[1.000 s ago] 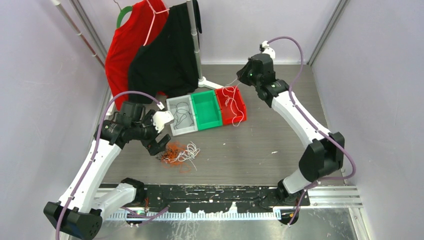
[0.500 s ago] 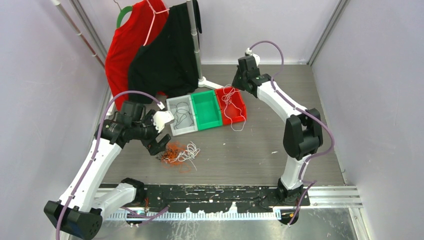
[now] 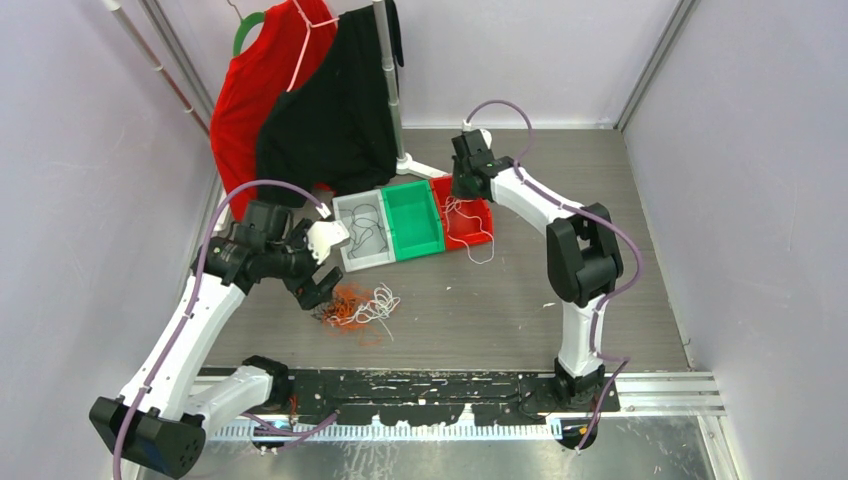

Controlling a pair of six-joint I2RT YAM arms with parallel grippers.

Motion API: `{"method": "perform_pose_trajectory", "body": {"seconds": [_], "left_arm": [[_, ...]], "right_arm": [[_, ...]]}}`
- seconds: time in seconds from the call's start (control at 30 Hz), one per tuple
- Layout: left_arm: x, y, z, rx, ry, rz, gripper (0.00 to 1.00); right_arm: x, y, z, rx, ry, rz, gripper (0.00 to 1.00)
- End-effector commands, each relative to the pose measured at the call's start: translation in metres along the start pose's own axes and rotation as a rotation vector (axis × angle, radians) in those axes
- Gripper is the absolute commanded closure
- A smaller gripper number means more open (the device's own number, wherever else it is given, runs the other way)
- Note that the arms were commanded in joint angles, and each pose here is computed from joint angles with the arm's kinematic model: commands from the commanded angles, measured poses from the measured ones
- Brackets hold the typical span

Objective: Untangle the cables

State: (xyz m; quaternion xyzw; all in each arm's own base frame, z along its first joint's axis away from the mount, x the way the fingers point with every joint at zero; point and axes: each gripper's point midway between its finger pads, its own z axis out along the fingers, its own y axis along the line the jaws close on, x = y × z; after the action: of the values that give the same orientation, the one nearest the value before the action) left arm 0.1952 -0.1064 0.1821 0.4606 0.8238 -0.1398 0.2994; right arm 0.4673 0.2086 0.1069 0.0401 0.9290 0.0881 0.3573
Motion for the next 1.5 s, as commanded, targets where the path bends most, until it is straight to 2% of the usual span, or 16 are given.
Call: {"method": "perform_pose_trajectory", "body": {"seconds": [0.0, 0.17, 0.33, 0.47, 0.67, 0.77, 0.97, 1.07, 1.3, 1.47], "left_arm": [[-0.015, 0.006, -0.002, -0.018, -0.054, 0.027, 0.08], [-0.014, 0.006, -0.003, -0.02, -0.055, 0.027, 0.08], [-0.012, 0.005, -0.003, -0.019, -0.05, 0.031, 0.08], [-0.012, 0.004, -0.005, -0.021, -0.054, 0.032, 0.08], [-0.012, 0.002, -0.004, -0.01, -0.056, 0.034, 0.08], [-0.014, 0.002, -0.006, -0.012, -0.062, 0.036, 0.08], [-0.013, 0.0, -0.008, -0.001, -0.055, 0.038, 0.08], [-0.012, -0.001, -0.007, 0.003, -0.052, 0.036, 0.08], [-0.017, 0.003, -0.007, -0.006, -0.057, 0.023, 0.08], [-0.022, 0.008, 0.0, -0.002, -0.06, -0.021, 0.09]], "right_arm": [[-0.005, 0.004, 0.005, 0.006, -0.019, -0.035, 0.99], [-0.002, 0.009, 0.013, -0.009, 0.004, -0.035, 0.87], [-0.019, 0.026, 0.001, -0.079, 0.005, -0.008, 0.59], [-0.034, 0.032, -0.017, -0.127, 0.02, 0.011, 0.54], [-0.04, 0.036, -0.048, -0.19, 0.055, 0.007, 0.51], [-0.04, 0.035, -0.065, -0.214, 0.048, 0.008, 0.47], [-0.026, 0.008, -0.102, -0.178, -0.015, 0.013, 0.44], [-0.001, -0.015, -0.115, -0.141, -0.055, 0.015, 0.43], [0.069, -0.064, -0.1, -0.048, -0.003, 0.004, 0.48], [0.098, -0.076, -0.076, -0.032, 0.049, -0.006, 0.51]]}}
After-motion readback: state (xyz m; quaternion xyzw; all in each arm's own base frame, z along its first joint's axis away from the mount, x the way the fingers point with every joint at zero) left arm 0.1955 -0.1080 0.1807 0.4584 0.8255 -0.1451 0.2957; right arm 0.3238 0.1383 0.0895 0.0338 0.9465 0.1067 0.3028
